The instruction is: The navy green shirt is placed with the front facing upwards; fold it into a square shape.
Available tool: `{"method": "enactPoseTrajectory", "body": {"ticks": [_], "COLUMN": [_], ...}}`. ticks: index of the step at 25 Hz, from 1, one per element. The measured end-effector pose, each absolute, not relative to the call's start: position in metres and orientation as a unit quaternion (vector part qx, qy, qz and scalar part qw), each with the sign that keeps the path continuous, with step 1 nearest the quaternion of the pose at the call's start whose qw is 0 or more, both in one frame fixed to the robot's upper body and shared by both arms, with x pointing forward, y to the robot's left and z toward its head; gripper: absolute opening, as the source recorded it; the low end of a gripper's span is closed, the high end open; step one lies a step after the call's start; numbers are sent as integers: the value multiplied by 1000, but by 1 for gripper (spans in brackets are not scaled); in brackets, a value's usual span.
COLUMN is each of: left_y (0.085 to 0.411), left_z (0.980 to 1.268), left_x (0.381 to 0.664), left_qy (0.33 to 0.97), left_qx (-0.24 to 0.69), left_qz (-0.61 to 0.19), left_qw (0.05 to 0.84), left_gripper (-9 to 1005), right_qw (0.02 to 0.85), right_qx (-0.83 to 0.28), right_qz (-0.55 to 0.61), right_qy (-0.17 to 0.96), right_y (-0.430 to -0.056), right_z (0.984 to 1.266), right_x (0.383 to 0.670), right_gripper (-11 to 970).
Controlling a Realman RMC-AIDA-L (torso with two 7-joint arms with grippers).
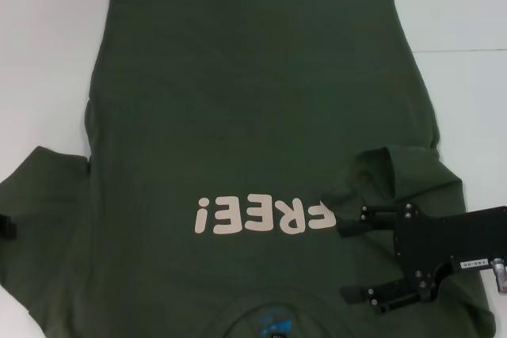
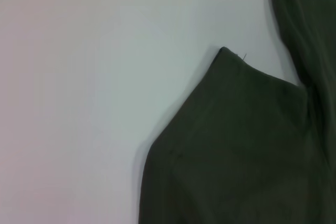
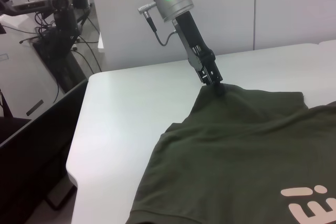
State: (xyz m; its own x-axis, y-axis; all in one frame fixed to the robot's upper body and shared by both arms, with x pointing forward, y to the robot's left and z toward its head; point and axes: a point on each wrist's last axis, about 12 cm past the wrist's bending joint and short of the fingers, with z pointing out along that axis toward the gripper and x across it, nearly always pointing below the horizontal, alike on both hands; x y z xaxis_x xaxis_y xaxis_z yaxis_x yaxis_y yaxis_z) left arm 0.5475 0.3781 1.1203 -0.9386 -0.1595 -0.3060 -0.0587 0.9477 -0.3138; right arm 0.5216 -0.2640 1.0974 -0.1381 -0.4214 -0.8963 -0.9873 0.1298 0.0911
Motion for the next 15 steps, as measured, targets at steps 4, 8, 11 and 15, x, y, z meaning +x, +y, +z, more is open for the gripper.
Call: {"method": "enactPoseTrajectory", "body": {"ticks": [4, 8, 11, 15], "left_y": [378, 378, 376, 375], "left_z": [1120, 1120, 1120, 1120], "left_x": [547, 548, 548, 548], "left_qy": [973, 973, 974, 974], "left_qx": [-55, -54, -50, -47], "left_qz": [-152, -152, -151, -149], "left_qw": [166, 165, 164, 164], "left_gripper": [537, 373, 306, 217], "right_qw": [373, 373, 373, 373], "right_qx": [-540, -540, -540, -540], "right_qz": [379, 379, 380, 380], "right_qy": [652, 652, 652, 651], "right_y": [-264, -264, -264, -263], "right_z": [1097, 1097, 1097, 1098], "right_x": [522, 521, 521, 521], "right_gripper": [912, 912, 912, 912]}}
